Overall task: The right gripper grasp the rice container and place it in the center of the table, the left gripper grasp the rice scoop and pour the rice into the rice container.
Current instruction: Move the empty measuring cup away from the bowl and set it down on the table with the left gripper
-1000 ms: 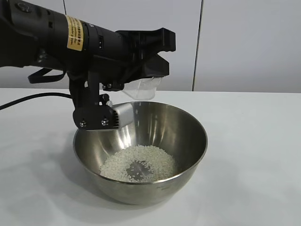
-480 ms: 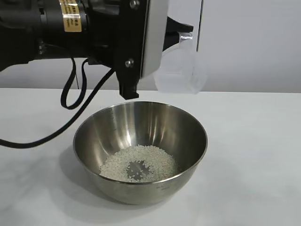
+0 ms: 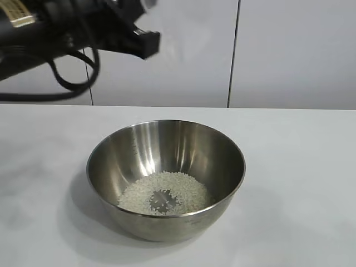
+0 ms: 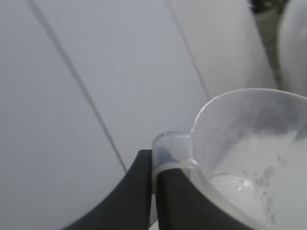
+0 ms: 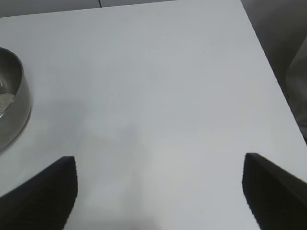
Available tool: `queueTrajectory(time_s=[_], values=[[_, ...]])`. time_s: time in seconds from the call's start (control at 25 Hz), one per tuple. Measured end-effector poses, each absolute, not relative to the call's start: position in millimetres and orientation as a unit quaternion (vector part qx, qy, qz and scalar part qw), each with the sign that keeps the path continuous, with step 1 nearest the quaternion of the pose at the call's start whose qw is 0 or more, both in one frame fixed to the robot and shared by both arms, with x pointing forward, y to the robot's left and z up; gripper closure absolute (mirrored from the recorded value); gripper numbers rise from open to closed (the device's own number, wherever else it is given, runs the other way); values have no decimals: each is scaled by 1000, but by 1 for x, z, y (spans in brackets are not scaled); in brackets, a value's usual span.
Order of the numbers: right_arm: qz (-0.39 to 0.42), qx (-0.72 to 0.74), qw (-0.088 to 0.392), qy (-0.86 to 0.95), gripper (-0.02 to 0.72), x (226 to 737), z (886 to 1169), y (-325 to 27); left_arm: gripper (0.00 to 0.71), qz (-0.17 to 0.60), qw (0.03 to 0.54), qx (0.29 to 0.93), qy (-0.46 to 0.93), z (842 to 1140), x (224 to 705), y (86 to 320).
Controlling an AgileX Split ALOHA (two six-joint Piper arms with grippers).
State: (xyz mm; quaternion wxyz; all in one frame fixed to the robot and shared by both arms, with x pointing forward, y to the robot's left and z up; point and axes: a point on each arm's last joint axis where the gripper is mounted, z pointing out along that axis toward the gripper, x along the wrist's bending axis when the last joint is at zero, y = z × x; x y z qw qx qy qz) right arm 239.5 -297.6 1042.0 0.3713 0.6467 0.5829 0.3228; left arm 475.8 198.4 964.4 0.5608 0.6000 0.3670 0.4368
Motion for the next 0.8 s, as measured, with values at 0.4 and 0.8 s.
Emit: queueTrajectory(time_s=[0.4, 0.8], values=[[323, 647, 371, 583, 64, 239, 1042, -298, 701, 401, 479, 656, 424, 908, 485, 246], [322, 647, 371, 583, 64, 239, 1042, -298, 701, 370, 455, 676, 446, 869, 512, 245]])
